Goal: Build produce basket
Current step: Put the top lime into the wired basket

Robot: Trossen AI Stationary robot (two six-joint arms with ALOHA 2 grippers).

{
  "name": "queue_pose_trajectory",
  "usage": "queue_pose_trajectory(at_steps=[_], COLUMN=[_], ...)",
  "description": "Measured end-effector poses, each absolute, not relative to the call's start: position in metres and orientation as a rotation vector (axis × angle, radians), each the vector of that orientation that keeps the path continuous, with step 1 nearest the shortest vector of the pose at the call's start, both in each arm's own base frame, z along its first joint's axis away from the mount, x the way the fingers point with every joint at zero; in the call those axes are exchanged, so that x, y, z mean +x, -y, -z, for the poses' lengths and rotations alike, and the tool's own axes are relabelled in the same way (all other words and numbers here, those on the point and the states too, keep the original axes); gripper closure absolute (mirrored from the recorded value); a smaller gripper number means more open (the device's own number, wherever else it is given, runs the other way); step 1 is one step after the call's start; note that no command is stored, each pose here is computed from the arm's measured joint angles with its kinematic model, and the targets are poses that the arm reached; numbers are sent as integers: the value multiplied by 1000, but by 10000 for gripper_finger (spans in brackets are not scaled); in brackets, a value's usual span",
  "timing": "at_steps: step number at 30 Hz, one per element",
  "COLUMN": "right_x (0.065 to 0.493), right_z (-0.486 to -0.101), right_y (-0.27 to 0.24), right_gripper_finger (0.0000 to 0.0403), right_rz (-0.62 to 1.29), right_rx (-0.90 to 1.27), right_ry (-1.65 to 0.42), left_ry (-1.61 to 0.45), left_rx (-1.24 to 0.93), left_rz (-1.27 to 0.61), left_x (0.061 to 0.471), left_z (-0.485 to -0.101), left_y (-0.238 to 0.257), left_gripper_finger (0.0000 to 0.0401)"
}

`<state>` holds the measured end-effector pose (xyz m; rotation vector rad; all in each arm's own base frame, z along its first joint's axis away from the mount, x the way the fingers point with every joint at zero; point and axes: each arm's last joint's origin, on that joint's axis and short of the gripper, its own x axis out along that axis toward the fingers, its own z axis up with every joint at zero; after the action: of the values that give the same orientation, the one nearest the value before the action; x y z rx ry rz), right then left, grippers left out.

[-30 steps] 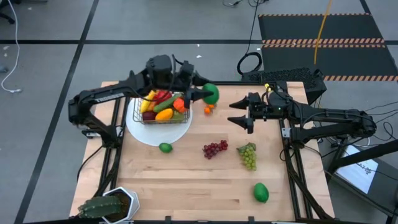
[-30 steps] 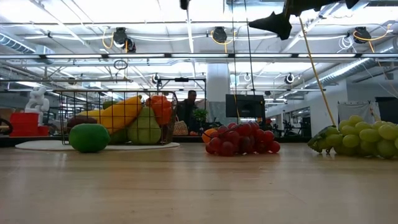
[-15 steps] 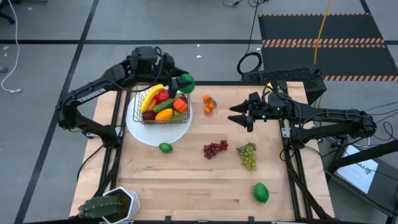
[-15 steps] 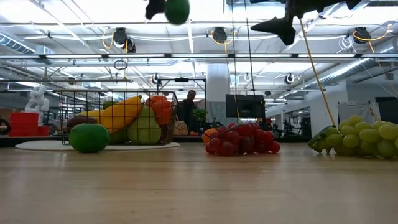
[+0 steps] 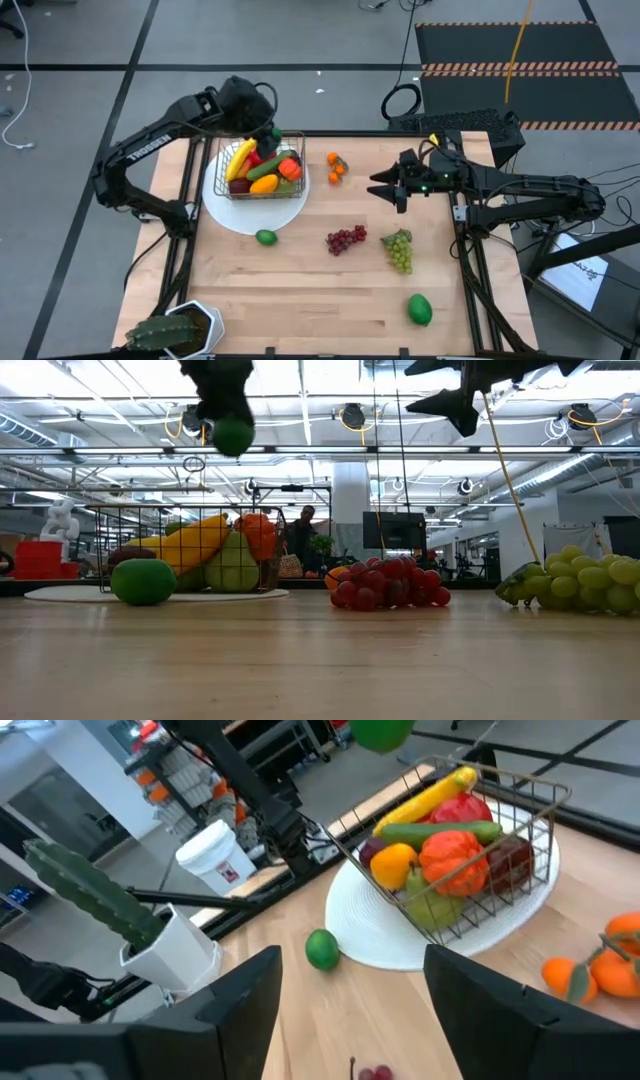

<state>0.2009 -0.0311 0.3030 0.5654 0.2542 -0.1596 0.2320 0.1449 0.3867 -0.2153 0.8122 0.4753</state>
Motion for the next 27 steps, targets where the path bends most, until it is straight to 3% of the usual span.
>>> queue_pose_trajectory(at_steps=[8,27], right_x=[201,201], right_z=[-303,-302], right_y=[31,32], right_gripper_finger=[166,166], right_rz=[164,199], right_rx=[563,621], right_ry=[-257,-249], left_ry=[-1109,-1575], left_rx=[-301,-476], left_rz=[-521,-561], left_x=[220,241], left_z=[-360,-293], left_y=[-154,-174], left_gripper_finger=[151,151])
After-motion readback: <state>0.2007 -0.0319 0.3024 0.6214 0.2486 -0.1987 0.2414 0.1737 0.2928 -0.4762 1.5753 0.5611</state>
